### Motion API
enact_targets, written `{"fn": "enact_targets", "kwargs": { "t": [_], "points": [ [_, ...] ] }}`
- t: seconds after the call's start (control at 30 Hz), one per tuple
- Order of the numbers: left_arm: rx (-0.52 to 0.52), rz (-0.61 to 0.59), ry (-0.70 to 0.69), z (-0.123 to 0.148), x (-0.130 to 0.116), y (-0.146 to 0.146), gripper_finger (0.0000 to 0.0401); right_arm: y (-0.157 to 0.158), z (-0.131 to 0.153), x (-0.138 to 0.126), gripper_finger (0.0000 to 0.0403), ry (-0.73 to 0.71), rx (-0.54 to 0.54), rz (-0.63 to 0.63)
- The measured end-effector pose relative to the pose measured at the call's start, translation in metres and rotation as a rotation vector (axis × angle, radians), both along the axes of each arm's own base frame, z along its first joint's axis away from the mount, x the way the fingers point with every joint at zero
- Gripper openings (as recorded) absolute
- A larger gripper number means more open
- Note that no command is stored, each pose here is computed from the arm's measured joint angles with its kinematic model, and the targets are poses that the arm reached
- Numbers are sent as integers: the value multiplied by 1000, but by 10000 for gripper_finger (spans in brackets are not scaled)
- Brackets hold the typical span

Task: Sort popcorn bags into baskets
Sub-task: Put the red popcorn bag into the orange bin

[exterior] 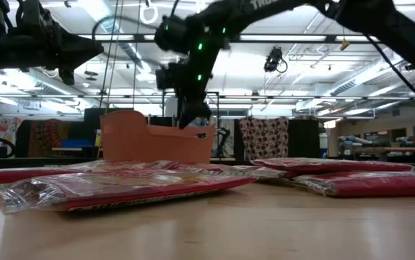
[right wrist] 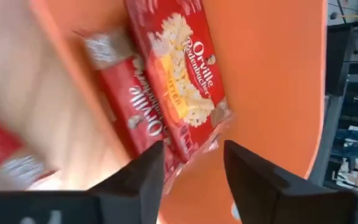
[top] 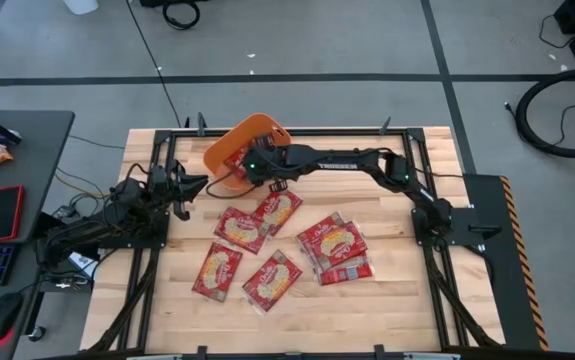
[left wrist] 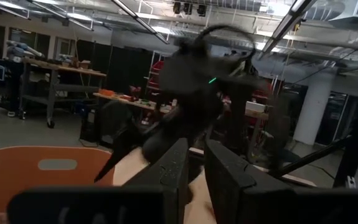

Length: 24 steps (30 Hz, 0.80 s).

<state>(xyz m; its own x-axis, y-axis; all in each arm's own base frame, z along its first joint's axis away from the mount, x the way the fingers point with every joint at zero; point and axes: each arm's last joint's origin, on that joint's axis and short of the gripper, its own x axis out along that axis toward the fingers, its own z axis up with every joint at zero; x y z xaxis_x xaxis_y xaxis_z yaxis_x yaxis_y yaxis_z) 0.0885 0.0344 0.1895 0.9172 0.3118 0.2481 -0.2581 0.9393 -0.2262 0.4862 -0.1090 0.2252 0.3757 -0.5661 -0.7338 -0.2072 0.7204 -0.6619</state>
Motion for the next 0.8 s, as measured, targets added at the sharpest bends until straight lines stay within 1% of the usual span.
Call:
{"fn": "enact_targets", "kwargs": {
  "t": [0.07, 0.13, 0.2, 0.27, 0.47, 0.63, 0.8],
  "points": [
    [0, 0, 0, 0, 0, 0, 57, 15, 13, -4, 185, -13, 46, 20],
    [0, 0, 0, 0, 0, 0, 57, 32, 21, -8, 187, -16, 117, 52],
    [0, 0, 0, 0, 0, 0, 57, 48, 20, -11, 187, 14, 180, 73],
    [-2, -2, -1, 0, 0, 0, 57, 63, 16, -13, 184, 56, 208, 85],
    [-24, -77, -8, 0, 1, -2, 57, 108, -15, -19, 175, 144, 221, 142],
    [-25, -80, -13, 1, 0, -2, 57, 133, -40, -25, 171, 163, 228, 152],
    [-26, -81, -14, 1, 0, -2, 57, 150, -66, -32, 171, 152, 129, 128]
  ]
}}
